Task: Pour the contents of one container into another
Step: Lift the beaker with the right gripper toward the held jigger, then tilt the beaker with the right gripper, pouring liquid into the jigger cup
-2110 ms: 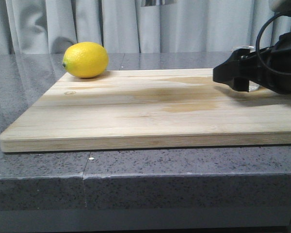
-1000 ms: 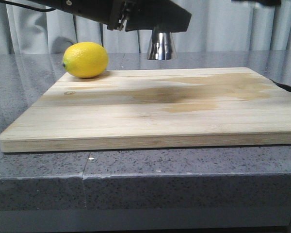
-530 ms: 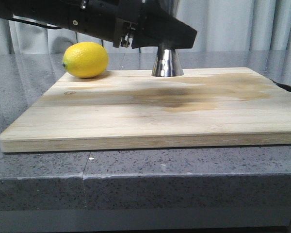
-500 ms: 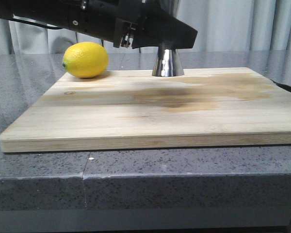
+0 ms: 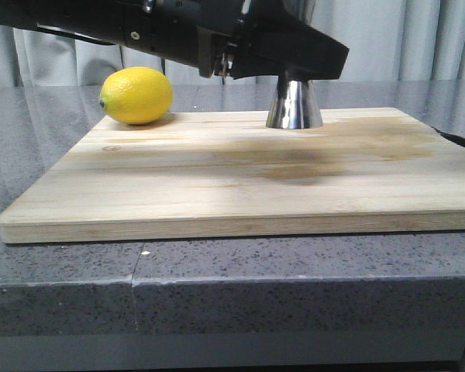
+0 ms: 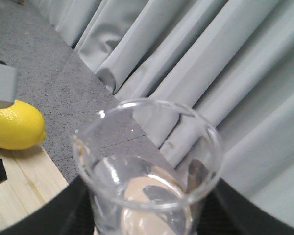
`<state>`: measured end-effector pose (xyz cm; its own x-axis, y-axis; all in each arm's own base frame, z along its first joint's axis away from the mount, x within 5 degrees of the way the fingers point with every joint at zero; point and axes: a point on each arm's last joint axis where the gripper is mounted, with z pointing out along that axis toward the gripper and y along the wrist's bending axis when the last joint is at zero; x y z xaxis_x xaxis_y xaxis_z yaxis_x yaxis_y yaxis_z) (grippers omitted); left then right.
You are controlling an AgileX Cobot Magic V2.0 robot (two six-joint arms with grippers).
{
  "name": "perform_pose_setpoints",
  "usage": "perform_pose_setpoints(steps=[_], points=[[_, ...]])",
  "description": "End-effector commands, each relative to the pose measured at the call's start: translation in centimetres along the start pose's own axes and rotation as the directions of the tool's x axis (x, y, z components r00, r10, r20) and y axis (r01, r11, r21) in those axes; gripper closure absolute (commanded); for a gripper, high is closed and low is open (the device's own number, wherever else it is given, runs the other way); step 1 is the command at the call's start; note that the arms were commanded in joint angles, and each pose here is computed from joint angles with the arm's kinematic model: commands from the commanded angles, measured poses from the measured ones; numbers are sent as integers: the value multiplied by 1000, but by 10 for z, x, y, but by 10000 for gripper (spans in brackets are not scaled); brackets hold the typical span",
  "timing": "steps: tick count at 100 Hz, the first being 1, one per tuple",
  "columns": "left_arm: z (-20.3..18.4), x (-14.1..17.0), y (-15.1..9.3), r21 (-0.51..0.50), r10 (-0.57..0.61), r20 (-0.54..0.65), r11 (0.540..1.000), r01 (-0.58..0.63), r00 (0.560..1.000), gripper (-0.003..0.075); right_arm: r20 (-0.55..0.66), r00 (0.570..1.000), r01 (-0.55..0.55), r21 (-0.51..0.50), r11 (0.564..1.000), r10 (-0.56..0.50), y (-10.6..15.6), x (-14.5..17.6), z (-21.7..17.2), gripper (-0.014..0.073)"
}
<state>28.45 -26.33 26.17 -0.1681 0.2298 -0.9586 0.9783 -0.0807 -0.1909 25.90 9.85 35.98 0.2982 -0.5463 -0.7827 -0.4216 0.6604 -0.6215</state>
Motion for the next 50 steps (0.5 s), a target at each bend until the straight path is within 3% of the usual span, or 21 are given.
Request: perform_pose_setpoints(steps=[1, 50], points=[[-5, -31, -14, 36, 45, 106, 998, -49, 993, 739, 121, 992, 44, 23, 999, -46, -10, -24, -7, 358], [-5, -31, -14, 36, 46, 106, 998, -50, 993, 739, 154, 968, 208, -35, 978, -200, -2, -26, -8, 358]])
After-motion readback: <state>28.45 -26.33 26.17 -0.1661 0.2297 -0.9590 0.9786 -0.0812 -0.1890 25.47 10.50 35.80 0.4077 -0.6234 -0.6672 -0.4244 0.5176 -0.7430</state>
